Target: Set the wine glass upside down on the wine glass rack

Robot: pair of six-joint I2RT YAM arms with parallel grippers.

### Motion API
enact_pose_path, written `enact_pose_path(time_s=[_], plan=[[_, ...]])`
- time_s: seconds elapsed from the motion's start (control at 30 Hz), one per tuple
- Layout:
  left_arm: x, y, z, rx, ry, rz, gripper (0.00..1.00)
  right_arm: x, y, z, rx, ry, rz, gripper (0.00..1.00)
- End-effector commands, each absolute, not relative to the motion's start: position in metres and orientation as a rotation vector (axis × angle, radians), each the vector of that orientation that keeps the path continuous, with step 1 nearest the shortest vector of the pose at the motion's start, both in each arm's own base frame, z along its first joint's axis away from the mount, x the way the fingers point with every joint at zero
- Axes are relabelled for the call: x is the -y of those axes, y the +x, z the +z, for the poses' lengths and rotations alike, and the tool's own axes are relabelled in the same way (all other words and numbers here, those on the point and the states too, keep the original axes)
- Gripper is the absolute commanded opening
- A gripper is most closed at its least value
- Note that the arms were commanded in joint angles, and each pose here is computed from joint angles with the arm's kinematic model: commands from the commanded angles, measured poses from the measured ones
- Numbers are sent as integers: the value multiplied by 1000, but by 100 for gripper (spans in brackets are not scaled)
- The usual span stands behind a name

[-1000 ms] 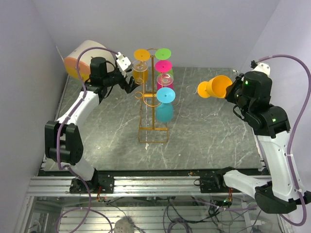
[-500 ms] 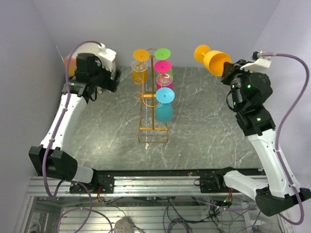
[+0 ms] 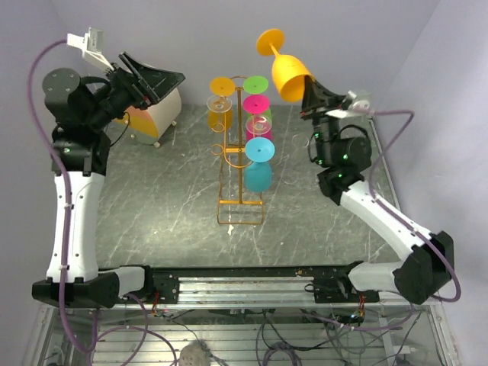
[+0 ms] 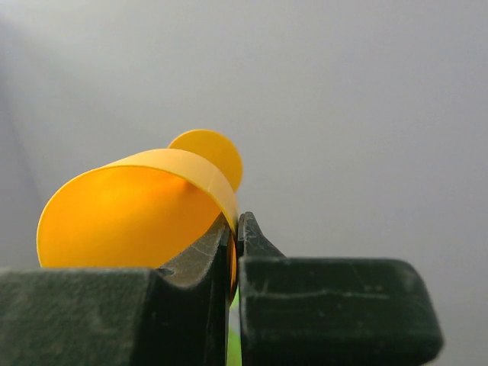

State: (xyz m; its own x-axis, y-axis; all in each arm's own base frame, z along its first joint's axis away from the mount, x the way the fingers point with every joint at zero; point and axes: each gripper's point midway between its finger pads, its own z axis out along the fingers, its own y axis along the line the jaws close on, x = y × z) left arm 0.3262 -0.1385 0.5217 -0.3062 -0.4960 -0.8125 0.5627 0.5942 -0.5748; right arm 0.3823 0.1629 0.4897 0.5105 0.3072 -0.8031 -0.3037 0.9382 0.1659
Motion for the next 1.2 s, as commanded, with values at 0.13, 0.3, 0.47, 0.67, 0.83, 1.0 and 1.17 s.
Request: enact_pose_path(time_s=[0.13, 0.3, 0.47, 0.67, 0.83, 1.0, 1.17], plan=[[165, 324, 547, -1518, -259, -1836, 94, -221, 284, 550, -436, -84, 307, 0], [161, 339, 554, -1486, -341, -1817, 94, -271, 265, 549, -431, -157, 265, 0], [159, 345, 555, -1454, -364, -1837, 98, -295, 269, 546, -448, -148, 290, 0], [162, 330, 567, -1428, -280, -1840, 84, -317, 282, 536, -496, -112, 227, 0], [162, 329, 569, -1430, -267, -1812, 84, -339, 282, 529, -512, -132, 243, 0], [161, 331, 568, -1431, -263, -1780, 81, -348, 282, 527, -519, -143, 239, 0], [160, 333, 565, -1413, -237, -1735, 70, -356, 283, 521, -525, -137, 245, 0]])
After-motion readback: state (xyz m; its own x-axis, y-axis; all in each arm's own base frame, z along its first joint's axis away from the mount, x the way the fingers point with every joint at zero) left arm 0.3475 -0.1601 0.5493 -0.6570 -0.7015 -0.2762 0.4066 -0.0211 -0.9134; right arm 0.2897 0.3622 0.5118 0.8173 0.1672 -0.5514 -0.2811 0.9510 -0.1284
